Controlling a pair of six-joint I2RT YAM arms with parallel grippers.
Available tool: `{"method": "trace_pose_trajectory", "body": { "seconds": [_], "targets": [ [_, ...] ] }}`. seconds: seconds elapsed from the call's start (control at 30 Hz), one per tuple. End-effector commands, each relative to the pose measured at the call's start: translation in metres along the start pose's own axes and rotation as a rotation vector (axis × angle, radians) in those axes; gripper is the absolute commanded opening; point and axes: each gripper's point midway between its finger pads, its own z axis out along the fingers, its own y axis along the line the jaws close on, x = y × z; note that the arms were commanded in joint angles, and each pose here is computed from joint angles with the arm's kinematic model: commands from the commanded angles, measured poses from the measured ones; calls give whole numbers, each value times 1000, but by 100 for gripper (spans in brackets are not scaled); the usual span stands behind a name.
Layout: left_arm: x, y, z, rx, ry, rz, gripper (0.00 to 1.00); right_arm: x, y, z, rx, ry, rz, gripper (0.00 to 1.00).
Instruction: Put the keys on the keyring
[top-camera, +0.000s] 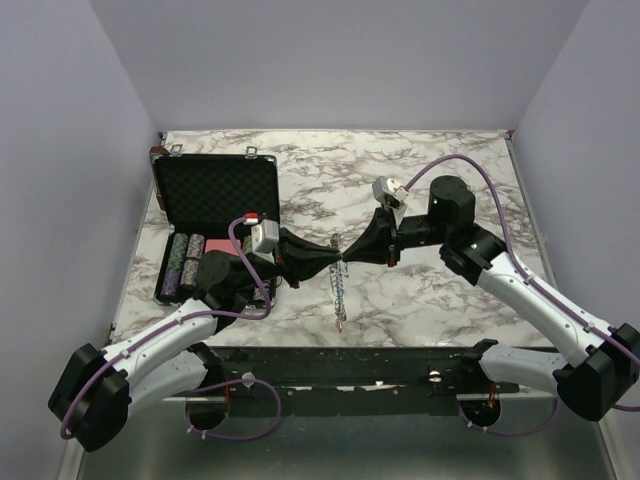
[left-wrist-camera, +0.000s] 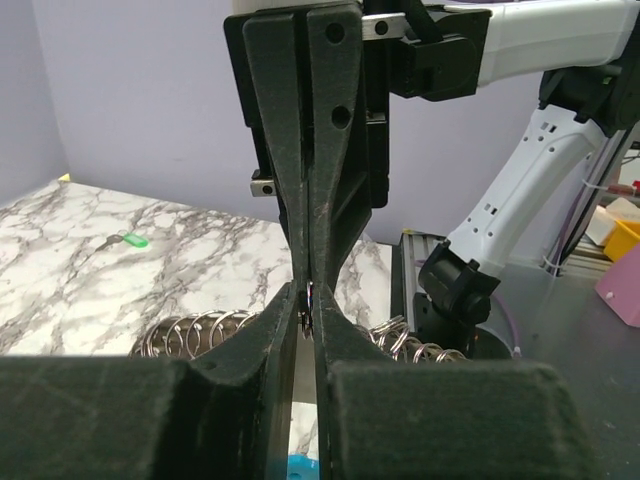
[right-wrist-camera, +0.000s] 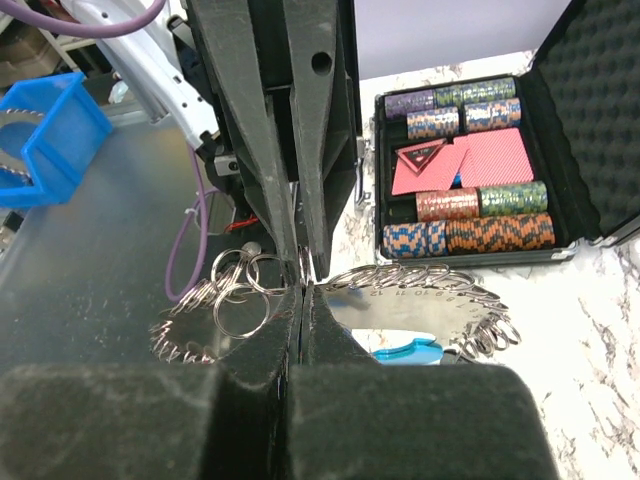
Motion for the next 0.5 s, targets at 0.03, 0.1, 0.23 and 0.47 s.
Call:
{"method": "trace_pose_trajectory", "body": {
  "seconds": [0.03,0.1,0.23,0.47],
  "targets": [
    [-11,-15,3,96,-21,30,22,-10,13,-5,-52,-6,-25,0],
    [-12,-18,4,113,-21,30,24,-11,14,-6,-55,-9,-29,0],
    [-10,-20,3,130,-9,39,30,-13,12,-8,-38,-9,-26,0],
    [-1,-7,-7,71,171,222,55,-5,3,-17,2,106,-111,0]
  ]
}}
